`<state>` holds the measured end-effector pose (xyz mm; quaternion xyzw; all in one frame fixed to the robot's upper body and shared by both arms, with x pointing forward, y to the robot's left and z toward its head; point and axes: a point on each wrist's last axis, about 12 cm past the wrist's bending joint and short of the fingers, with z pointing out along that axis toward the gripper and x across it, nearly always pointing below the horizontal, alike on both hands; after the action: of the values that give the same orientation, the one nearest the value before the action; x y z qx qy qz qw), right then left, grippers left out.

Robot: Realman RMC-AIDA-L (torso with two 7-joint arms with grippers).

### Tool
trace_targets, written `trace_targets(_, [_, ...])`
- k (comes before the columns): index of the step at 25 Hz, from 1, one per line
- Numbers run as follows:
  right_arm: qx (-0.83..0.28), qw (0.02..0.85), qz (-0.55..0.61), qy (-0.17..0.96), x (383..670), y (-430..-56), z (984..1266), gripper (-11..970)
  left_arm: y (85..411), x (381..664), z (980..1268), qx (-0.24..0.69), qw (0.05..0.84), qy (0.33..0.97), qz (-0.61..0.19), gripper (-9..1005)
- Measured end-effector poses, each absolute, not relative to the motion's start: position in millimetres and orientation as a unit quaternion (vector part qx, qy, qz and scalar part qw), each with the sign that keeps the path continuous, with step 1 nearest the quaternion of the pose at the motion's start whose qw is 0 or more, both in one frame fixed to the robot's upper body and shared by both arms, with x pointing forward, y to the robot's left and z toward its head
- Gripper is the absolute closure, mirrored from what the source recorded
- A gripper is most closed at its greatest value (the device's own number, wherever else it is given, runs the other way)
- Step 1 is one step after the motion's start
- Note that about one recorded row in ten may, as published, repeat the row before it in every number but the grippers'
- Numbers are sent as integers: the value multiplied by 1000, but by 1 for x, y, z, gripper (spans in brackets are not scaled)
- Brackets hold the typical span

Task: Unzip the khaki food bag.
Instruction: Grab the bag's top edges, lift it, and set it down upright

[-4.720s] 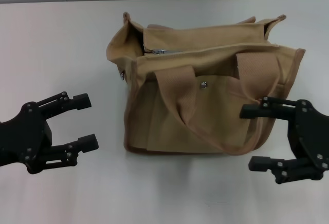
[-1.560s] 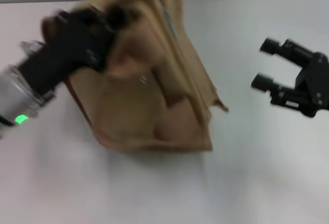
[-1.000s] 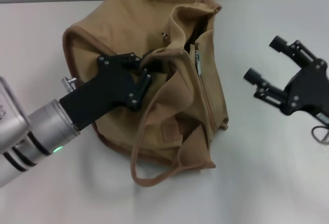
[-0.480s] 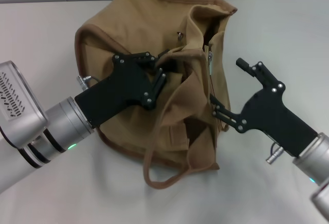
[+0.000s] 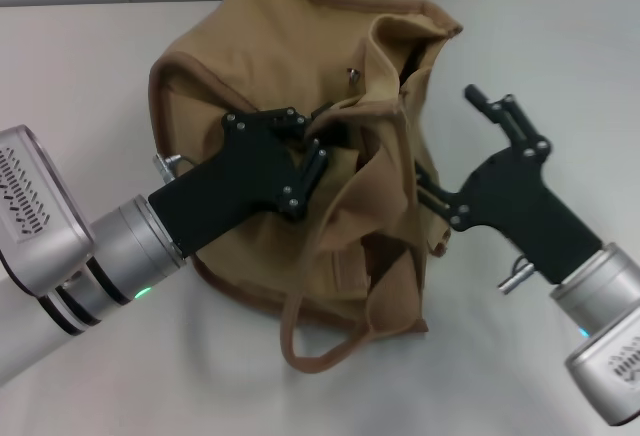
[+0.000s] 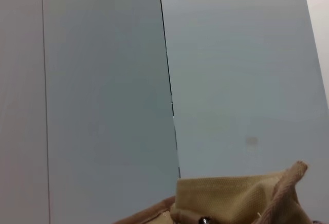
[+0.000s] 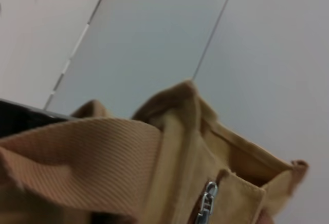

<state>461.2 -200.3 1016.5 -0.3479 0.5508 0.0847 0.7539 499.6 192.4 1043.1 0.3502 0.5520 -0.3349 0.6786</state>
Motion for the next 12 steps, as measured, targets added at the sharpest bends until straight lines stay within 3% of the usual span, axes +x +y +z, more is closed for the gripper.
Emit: trace_targets(12, [-354, 745, 115, 554, 455, -185, 1015, 115, 192, 498, 1045, 354, 681, 543, -340, 937])
